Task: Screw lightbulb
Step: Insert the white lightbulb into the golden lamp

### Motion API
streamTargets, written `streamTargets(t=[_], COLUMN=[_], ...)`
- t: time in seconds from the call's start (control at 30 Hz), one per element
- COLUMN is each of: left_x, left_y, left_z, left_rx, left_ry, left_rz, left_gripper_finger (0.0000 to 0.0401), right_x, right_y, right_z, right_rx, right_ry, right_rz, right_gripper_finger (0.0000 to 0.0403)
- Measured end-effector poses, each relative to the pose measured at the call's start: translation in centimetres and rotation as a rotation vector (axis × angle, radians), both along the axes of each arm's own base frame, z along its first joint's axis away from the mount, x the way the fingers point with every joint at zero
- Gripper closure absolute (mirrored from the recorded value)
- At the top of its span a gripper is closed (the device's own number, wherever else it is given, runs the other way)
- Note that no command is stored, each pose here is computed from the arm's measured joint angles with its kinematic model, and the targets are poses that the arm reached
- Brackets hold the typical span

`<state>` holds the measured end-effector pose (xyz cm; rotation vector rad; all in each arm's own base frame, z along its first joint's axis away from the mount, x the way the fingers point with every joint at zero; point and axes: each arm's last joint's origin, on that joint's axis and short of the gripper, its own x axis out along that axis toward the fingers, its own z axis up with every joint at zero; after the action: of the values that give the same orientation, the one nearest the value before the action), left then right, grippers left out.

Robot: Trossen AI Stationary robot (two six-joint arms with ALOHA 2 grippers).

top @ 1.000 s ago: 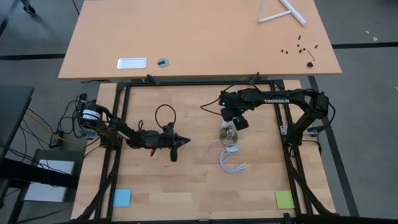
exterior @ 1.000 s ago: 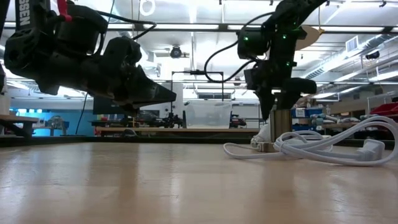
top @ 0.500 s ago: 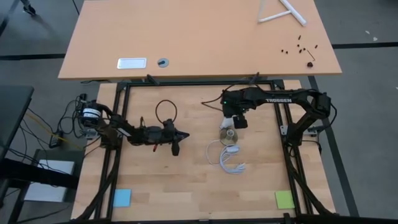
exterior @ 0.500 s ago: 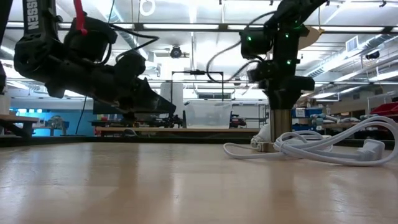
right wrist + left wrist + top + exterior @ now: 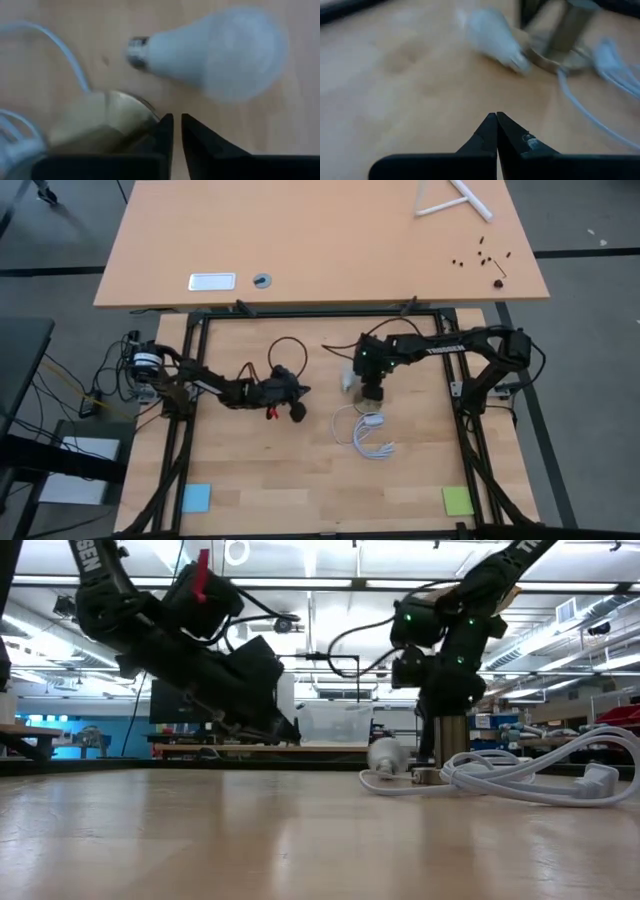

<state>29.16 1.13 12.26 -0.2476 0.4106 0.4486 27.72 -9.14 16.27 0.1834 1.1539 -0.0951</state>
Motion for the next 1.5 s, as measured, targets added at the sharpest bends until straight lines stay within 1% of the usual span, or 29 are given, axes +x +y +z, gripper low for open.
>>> streamTargets(t=[0.1,0.17,0.23,0.33,0.47,0.5,0.57,0.6,0.67,0.73,0.8,0.87,0.97,1.03,1.1,1.17,1.27,1.37,1.5], left_x=[0.3,0.4,0.4,0.0,-0.7,-1.0,-1.1,-1.2,-0.9,-0.8,-0.6,-0.5,-0.5,-0.5,-0.5,-0.5,-0.6,-1.0,-2.1], left_y=[0.9,1.5,2.1,3.1,4.3,4.3,4.2,4.2,3.9,3.4,3.1,2.8,2.5,2.5,2.5,2.5,2.5,2.5,2.3], left_z=[0.4,0.5,0.4,0.1,-1.0,-1.4,-1.9,-2.2,-2.3,-2.7,-2.9,-2.8,-2.8,-2.7,-2.7,-2.7,-2.8,-2.9,-2.9], left_rx=[-0.048,-0.098,-0.133,-0.186,-0.265,-0.268,-0.281,-0.288,-0.304,-0.307,-0.31,-0.31,-0.296,-0.277,-0.266,-0.254,-0.24,-0.223,-0.224], left_ry=[-0.039,-0.06,-0.066,-0.046,0.001,0.013,-0.008,-0.023,-0.074,-0.091,-0.11,-0.119,-0.113,-0.111,-0.109,-0.104,-0.096,-0.101,-0.189], left_rz=[0.058,0.065,0.083,0.144,0.236,0.244,0.247,0.242,0.209,0.187,0.165,0.146,0.145,0.147,0.153,0.15,0.142,0.132,0.111], left_gripper_finger=[0.0397,0.0394,0.0385,0.0364,0.0337,0.0334,0.0331,0.0331,0.0334,0.0339,0.0344,0.0349,0.0356,0.0361,0.0367,0.0374,0.0384,0.0391,0.0394], right_x=[0.6,1.0,1.5,2.1,3.2,3.4,4.2,4.4,5.0,5.4,5.5,5.9,6.3,6.8,7.1,7.5,7.8,8.2,8.6], right_y=[0.7,0.7,0.6,0.2,-0.3,-0.3,-0.3,-0.1,0.4,1.1,1.8,2.6,4.3,5.7,7.6,9.4,11.2,11.6,11.6], right_z=[0.6,1.2,1.7,1.9,2.0,2.0,2.0,1.8,1.6,1.6,1.8,2.1,2.8,3.3,3.6,3.5,2.8,2.0,0.7], right_rx=[-0.004,-0.012,0.004,0.017,0.036,0.039,0.047,0.062,0.087,0.104,0.129,0.15,0.182,0.18,0.131,0.043,-0.038,-0.076,-0.128], right_ry=[-0.007,-0.023,-0.055,-0.122,-0.23,-0.248,-0.314,-0.317,-0.353,-0.37,-0.364,-0.363,-0.331,-0.337,-0.349,-0.365,-0.367,-0.366,-0.344], right_rz=[-0.026,-0.082,-0.137,-0.198,-0.247,-0.251,-0.235,-0.219,-0.183,-0.15,-0.145,-0.136,-0.12,-0.101,-0.056,0.018,0.106,0.156,0.236], right_gripper_finger=[0.0367,0.0365,0.036,0.0353,0.0352,0.0352,0.0354,0.0354,0.0352,0.0343,0.0327,0.0302,0.0253,0.0216,0.0177,0.0142,0.0102,0.0078,0.0069])
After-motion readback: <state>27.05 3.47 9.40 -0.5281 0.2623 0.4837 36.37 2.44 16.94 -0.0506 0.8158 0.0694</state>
